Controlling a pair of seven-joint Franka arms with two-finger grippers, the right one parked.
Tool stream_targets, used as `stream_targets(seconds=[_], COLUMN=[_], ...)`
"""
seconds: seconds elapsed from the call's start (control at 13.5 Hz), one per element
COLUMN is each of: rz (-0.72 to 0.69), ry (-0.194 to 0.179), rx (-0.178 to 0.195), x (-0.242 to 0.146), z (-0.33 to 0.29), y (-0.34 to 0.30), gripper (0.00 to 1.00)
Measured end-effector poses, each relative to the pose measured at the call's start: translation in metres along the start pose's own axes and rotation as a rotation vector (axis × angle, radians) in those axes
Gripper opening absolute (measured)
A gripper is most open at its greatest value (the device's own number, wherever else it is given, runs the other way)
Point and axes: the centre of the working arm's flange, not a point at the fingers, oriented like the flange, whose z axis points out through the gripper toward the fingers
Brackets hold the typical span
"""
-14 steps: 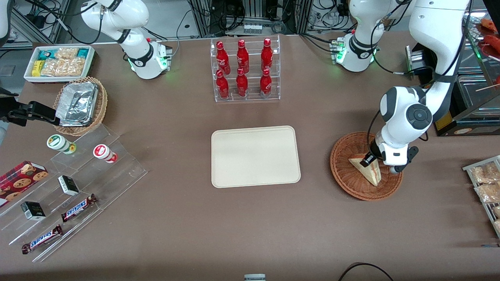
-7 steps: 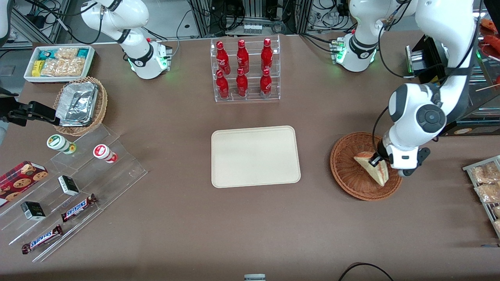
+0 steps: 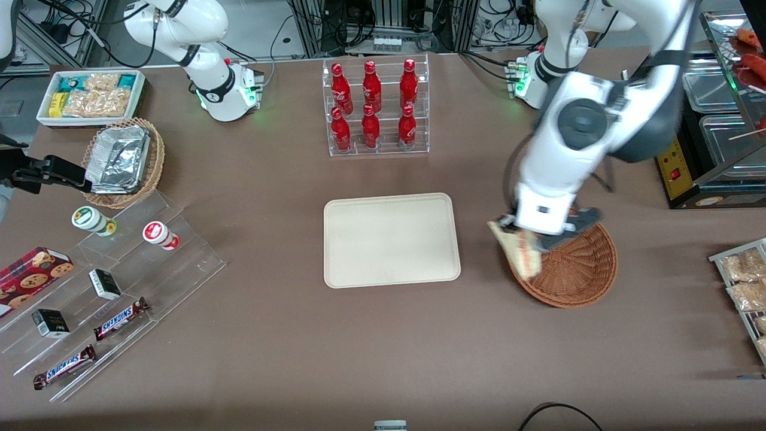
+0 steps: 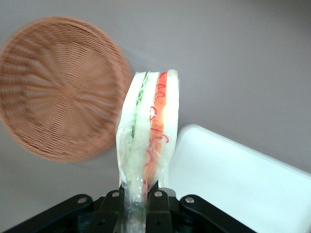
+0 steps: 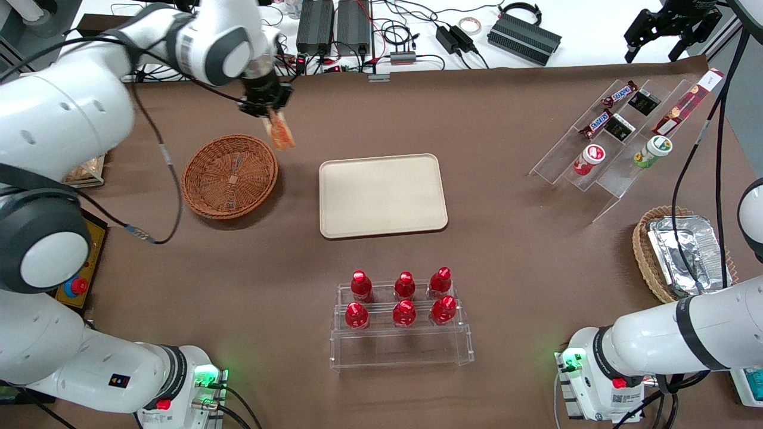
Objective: Place sandwich from basket to tray
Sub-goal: 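Lift the sandwich with the left gripper and carry it over the cream tray, then lower the sandwich onto the tray and open the left gripper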
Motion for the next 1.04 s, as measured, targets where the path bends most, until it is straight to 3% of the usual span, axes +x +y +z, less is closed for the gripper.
stream_targets(seconds=[0.52, 1.04], rz=[0.286, 0.368], ry=[-0.051, -0.012], rx=[-0.019, -0.003], x=[-0.143, -0.181], z=[0.136, 0.207], y=[0.147, 0.178], gripper=[0.15, 0.15])
